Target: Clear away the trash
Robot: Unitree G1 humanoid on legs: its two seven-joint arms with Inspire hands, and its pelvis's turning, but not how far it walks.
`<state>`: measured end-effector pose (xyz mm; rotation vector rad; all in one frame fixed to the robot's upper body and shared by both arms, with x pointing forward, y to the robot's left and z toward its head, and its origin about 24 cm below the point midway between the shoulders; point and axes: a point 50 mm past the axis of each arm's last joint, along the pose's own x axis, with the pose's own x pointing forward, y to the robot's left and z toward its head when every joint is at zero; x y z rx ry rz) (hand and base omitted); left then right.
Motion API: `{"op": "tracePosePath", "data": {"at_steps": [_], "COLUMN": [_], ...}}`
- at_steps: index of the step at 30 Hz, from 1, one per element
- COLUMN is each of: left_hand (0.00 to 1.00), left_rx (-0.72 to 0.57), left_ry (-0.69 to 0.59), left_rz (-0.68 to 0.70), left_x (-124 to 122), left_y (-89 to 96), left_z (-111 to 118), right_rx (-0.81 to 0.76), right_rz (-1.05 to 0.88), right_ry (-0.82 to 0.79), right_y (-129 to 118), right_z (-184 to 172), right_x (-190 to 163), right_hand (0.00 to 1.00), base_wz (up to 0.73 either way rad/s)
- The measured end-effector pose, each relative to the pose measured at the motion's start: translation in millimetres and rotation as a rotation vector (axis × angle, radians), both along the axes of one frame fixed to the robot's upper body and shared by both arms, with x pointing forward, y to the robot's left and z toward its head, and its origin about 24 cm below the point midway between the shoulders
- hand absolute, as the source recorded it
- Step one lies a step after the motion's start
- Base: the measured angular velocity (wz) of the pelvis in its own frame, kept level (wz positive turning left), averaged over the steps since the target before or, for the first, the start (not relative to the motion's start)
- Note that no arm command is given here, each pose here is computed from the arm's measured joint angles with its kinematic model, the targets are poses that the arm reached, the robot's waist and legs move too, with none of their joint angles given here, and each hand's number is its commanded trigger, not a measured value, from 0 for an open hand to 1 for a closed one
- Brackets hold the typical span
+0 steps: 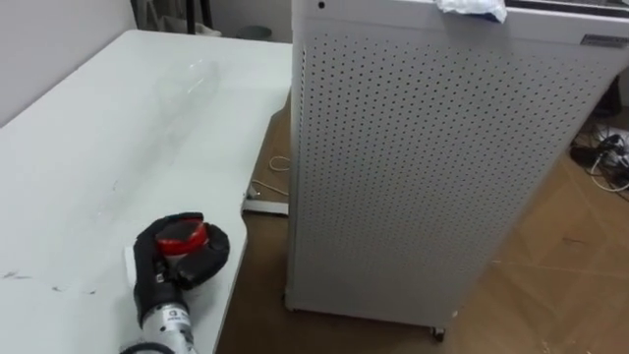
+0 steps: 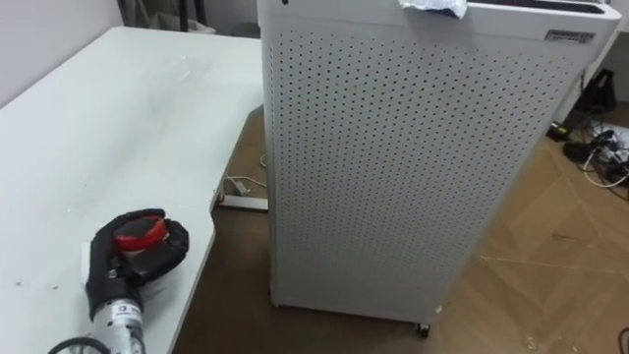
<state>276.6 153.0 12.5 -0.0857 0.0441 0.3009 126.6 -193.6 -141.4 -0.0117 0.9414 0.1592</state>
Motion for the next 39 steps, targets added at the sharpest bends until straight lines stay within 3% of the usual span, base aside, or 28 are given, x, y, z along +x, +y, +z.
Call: {"op": "tracePosePath", "data": {"at_steps": [6, 15, 25, 31, 32, 33, 34, 39], "left_hand": [1.0, 1.0, 1.0, 1.0, 0.65, 0.21, 0.0, 0.0], "left_rx": [-0.09, -0.164, -0.198, -0.191, -0.193, -0.192, -0.188, -0.181], "left_ry": [-0.123, -0.125, -0.092, 0.047, 0.07, 0.082, 0.104, 0.156], "left_rz": [-0.271, -0.627, -0.792, -0.837, -0.84, -0.844, -0.85, -0.898], "left_x": [2, -11, -22, -30, -33, -34, -36, -43], "left_y": [-42.5, -83.3, -93.9, -89.0, -87.9, -88.1, -88.4, -93.2], "left_z": [29, 30, 21, -9, -14, -17, -21, -32], "right_rx": [-0.018, -0.008, -0.03, -0.047, -0.051, -0.053, -0.056, -0.058], "right_rz": [-0.021, -0.065, -0.069, -0.077, -0.075, -0.073, -0.07, -0.065], "right_ry": [-0.028, -0.083, -0.12, -0.108, -0.114, -0.117, -0.125, -0.151], "right_y": [-3, -5, -7, -10, -11, -11, -12, -11], "right_z": [4, 12, 18, 17, 18, 19, 20, 25], "right_x": [15, 38, 53, 52, 54, 56, 58, 68], "right_hand": [1.0, 1.0, 1.0, 1.0, 1.0, 1.0, 1.0, 1.0], "base_wz": [-0.01, -0.01, -0.01, 0.0, -0.07, -0.06, -0.05, -0.06]}}
